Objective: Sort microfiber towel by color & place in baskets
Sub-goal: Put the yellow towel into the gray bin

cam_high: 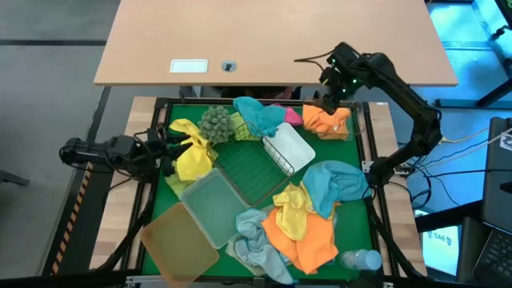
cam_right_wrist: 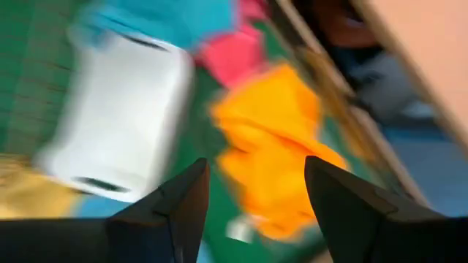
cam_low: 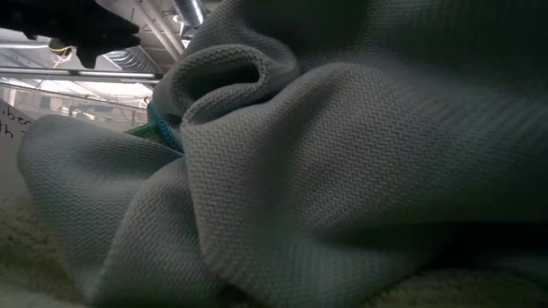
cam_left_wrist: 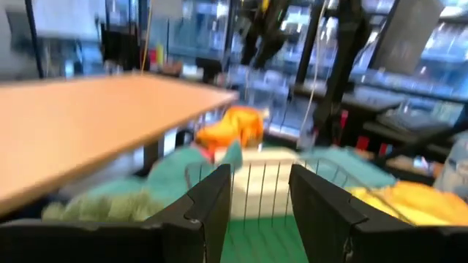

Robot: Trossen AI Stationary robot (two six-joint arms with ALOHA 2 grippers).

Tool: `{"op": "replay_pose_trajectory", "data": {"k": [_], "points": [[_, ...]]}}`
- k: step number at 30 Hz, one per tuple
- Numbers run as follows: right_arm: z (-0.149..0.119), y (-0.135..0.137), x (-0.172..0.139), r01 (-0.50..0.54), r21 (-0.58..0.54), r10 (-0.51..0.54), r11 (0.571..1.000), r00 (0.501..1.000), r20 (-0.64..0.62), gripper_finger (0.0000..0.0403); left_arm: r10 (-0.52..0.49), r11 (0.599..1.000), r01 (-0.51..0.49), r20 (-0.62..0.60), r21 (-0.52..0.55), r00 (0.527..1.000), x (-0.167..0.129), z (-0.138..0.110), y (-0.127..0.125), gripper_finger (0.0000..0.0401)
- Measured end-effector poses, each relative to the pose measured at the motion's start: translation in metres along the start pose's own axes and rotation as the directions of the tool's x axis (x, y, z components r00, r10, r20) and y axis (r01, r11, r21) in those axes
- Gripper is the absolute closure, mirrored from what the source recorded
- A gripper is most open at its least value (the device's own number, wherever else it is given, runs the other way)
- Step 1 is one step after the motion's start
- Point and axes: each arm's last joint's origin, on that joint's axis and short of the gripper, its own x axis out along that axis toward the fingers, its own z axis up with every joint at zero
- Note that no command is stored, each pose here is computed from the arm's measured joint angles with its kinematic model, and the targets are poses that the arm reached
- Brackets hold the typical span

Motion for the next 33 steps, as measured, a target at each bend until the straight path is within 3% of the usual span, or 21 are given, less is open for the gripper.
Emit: {"op": "replay_pose_trajectory", "data": {"k": [5, 10, 14, 22, 25, 28, 33], "points": [[0.006, 0.029, -0.002, -0.213, -0.083, 0.217, 0.974, 0.975, 0.045, 0.018, 0.032, 0.996, -0.047, -0.188, -0.077, 0.982, -0.009, 0.014, 0.002, 0.0265], [0.013, 0.074, 0.005, -0.261, -0.245, 0.283, 0.934, 0.958, 0.055, 0.018, -0.003, 0.984, -0.066, -0.386, -0.163, 0.922, -0.01, 0.015, 0.0, 0.0265], [0.016, 0.11, 0.005, -0.263, -0.338, 0.311, 0.904, 0.945, 0.097, 0.018, -0.031, 0.981, -0.078, -0.535, -0.179, 0.844, -0.006, 0.003, -0.003, 0.0265], [0.008, 0.164, 0.0, -0.266, -0.467, 0.359, 0.843, 0.925, 0.122, 0.018, 0.013, 0.989, -0.121, -0.752, -0.089, 0.659, 0.004, -0.017, -0.009, 0.0265], [0.003, 0.177, -0.001, -0.247, -0.477, 0.344, 0.844, 0.93, 0.127, 0.018, 0.008, 0.967, -0.208, -0.804, -0.145, 0.594, 0.005, -0.022, -0.011, 0.0265], [-0.001, 0.188, -0.003, -0.229, -0.504, 0.335, 0.833, 0.933, 0.13, 0.018, 0.004, 0.917, -0.341, -0.851, -0.206, 0.526, 0.005, -0.026, -0.011, 0.0265], [-0.004, 0.2, -0.005, -0.225, -0.538, 0.354, 0.812, 0.923, 0.148, 0.018, 0.018, 0.858, -0.448, -0.856, -0.252, 0.517, 0.009, -0.028, -0.014, 0.0264]]}}
